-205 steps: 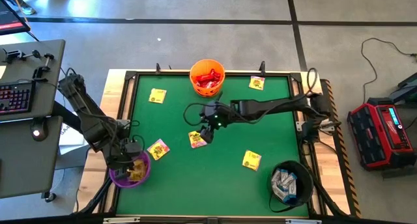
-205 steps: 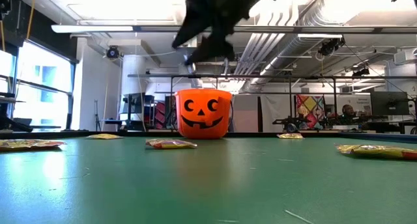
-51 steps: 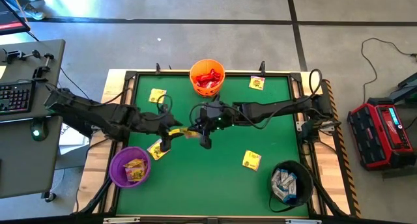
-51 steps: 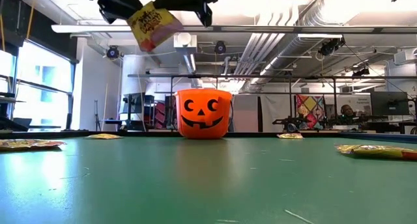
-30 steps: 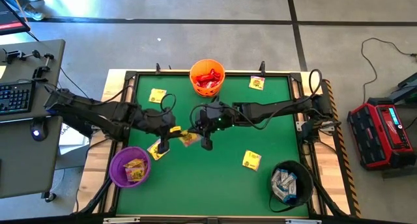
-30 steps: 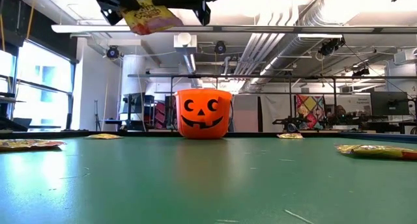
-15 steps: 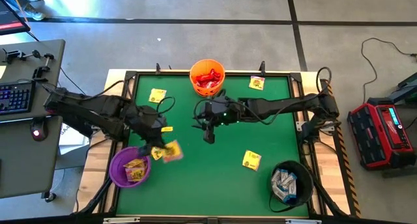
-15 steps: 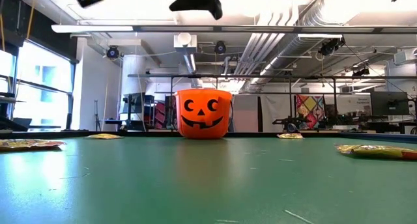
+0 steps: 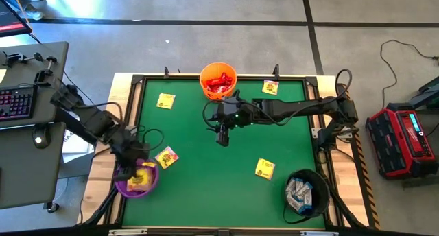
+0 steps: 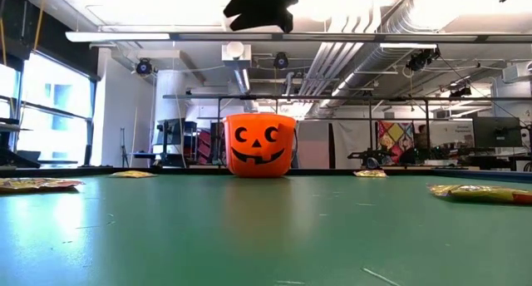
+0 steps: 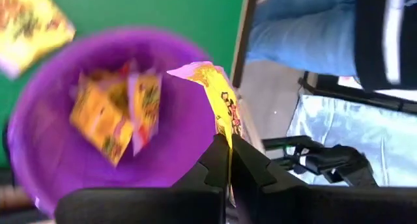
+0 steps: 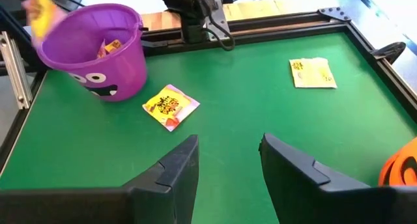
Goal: Sort candy by brand, put in halloween buckets
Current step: Put the yellow candy into the purple bucket
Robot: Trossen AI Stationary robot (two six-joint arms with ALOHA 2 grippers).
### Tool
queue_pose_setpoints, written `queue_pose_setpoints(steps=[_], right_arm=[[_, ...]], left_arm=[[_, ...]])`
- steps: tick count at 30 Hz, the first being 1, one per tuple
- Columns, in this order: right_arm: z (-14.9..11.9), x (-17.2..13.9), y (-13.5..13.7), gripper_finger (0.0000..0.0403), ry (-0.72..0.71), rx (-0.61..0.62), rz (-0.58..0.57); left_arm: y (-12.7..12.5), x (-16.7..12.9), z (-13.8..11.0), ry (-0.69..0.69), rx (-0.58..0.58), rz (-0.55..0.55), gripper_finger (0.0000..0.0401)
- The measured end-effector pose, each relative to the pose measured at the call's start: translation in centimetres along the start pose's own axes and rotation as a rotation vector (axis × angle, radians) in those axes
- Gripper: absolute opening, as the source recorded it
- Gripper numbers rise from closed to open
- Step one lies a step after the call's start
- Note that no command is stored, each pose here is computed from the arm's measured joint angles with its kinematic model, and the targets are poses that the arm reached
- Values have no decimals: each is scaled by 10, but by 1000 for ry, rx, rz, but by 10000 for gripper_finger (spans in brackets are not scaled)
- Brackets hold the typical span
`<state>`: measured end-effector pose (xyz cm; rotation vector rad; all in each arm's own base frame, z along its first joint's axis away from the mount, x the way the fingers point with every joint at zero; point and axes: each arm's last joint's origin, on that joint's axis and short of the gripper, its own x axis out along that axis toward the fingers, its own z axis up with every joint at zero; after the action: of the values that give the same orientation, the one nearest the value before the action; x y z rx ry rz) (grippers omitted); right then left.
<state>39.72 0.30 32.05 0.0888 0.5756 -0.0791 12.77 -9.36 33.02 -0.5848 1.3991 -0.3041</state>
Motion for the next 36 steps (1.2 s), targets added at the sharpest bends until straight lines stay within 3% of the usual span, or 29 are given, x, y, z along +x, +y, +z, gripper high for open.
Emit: queue_pose_setpoints(steps=[7, 18, 29, 36], right_arm=[[0, 0, -1, 152, -2, 0, -16], [0, 0, -1, 153, -2, 18, -20], [1, 1, -15, 153, -4, 41, -51], [-6, 0, -45, 162, 79, 98, -186]], left_arm=[[26, 20, -28, 2, -157, 70, 0], [47, 50, -34, 22, -203, 137, 3], [38, 48, -31, 38, -242, 33, 97], [17, 16, -25, -119, -204, -28, 132]])
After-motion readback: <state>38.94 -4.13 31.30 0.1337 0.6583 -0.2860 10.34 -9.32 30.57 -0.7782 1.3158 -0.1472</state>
